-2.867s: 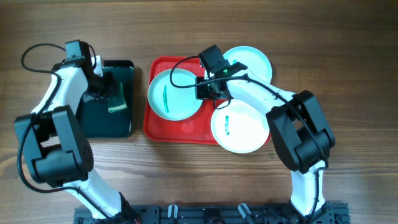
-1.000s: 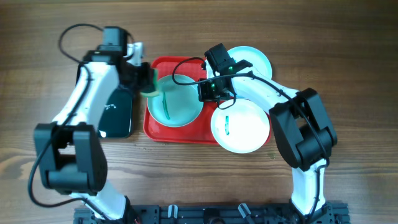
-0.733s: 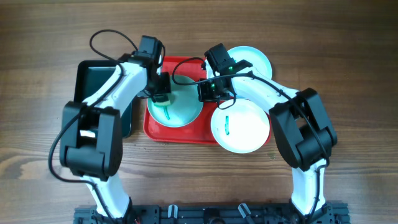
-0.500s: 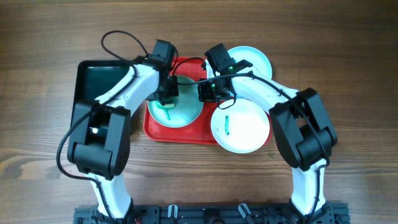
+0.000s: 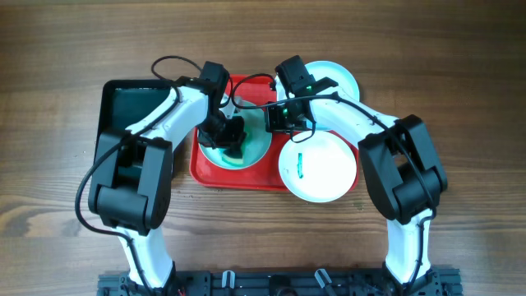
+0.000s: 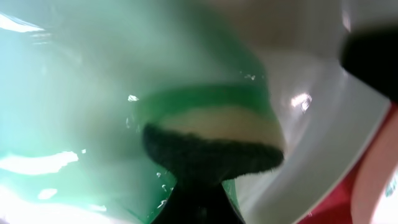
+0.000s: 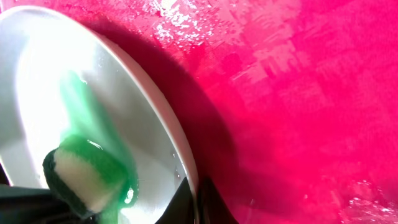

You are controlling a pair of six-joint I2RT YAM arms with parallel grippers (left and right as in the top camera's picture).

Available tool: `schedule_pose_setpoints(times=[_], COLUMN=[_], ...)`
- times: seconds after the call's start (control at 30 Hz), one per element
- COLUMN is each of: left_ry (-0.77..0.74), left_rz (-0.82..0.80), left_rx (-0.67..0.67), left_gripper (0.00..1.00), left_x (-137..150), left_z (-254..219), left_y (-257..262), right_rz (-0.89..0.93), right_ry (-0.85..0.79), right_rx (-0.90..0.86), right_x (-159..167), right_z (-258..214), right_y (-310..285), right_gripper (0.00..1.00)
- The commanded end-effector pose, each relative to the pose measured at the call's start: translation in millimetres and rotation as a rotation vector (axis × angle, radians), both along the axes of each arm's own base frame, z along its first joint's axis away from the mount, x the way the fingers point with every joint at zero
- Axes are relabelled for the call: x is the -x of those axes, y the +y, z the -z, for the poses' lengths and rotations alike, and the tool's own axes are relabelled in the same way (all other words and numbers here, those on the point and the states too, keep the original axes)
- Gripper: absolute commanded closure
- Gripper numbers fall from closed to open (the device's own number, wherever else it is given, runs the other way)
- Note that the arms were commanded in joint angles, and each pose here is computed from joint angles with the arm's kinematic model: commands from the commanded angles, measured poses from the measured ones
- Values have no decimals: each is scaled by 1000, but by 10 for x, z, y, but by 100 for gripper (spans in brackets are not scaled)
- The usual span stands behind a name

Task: Clean dirty plates on tray and stack at the side
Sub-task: 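Scrub the held plate with the sponge in the left gripper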

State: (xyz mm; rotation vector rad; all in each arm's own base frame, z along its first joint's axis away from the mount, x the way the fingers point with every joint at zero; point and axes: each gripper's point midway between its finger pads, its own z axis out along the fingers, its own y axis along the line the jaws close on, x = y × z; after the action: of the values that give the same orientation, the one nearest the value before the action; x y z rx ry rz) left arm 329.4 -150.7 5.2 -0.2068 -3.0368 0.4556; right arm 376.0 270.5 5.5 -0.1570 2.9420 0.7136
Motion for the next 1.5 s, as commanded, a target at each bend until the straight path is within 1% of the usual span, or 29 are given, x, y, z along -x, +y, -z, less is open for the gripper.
schedule_pose_setpoints(times=[0.0,0.1,0.13,0.33,0.43,0.5,0.6,0.67,0.73,0.8,0.83,0.9,0.93,0.97,1.0,1.1,1.2,1.27,1.3,1.33,1.37,1.4,1.43,1.47], left_ry=[3,-69,-94,-211,-204,-137,-46,-20,-29,-71,-92,-148,-178,-221,-246,-256,-187,-111,-79,-41,-6,28,40,43], left_rz=[-337,-461,-484,-506,-494,-402,-200,-25,33,31,14,-148,-219,-315,-381,-467,-513,-510,-490,-426,-344,-227,-156,-115], left_rx=[-393,-538,-552,-495,-465,-348,-89,122,193,201,202,96,29,-81,-167,-299,-344,-352,-328,-261,-156,10,115,175], left_gripper=[96,96,96,96,96,96,96,96,96,96,96,96,96,96,96,96,96,96,96,96,96,96,96,96], left_x=[-71,-173,-222,-566,-560,-472,-310,-189,-170,-274,-343,-600,-703,-815,-858,-828,-653,-473,-412,-350,-295,-227,-185,-163], left_z=[301,256,238,106,118,159,134,23,-29,-35,-38,20,49,81,95,108,139,160,167,170,153,85,20,-26], left_y=[829,1104,1117,935,851,619,142,-197,-298,-291,-275,-52,86,301,463,698,768,748,690,560,372,94,-69,-158], right_rz=[-5,-3,-3,1,1,1,0,0,0,1,0,1,0,1,2,4,5,5,5,5,4,4,4,4], right_ry=[21,19,19,15,14,15,15,17,19,19,19,21,21,20,19,18,18,18,18,18,18,18,18,18], right_rx=[-31,-28,-28,-17,-17,-17,-17,-16,-15,-15,-15,-14,-14,-14,-10,-8,-8,-8,-8,-8,-8,-8,-8,-8], right_x=[-4,-8,-9,-17,-19,-18,-16,-12,-9,-8,-9,-4,-4,-5,-8,-12,-13,-12,-12,-12,-12,-11,-11,-11], right_z=[38,41,43,52,52,52,52,53,54,55,55,56,56,56,59,61,61,61,61,61,61,61,61,61], right_y=[52,47,48,30,30,30,30,28,27,26,26,23,23,23,18,14,14,14,14,14,14,14,14,14], right_gripper=[96,96,96,96,96,96,96,96,96,96,96,96,96,96,96,96,96,96,96,96,96,96,96,96])
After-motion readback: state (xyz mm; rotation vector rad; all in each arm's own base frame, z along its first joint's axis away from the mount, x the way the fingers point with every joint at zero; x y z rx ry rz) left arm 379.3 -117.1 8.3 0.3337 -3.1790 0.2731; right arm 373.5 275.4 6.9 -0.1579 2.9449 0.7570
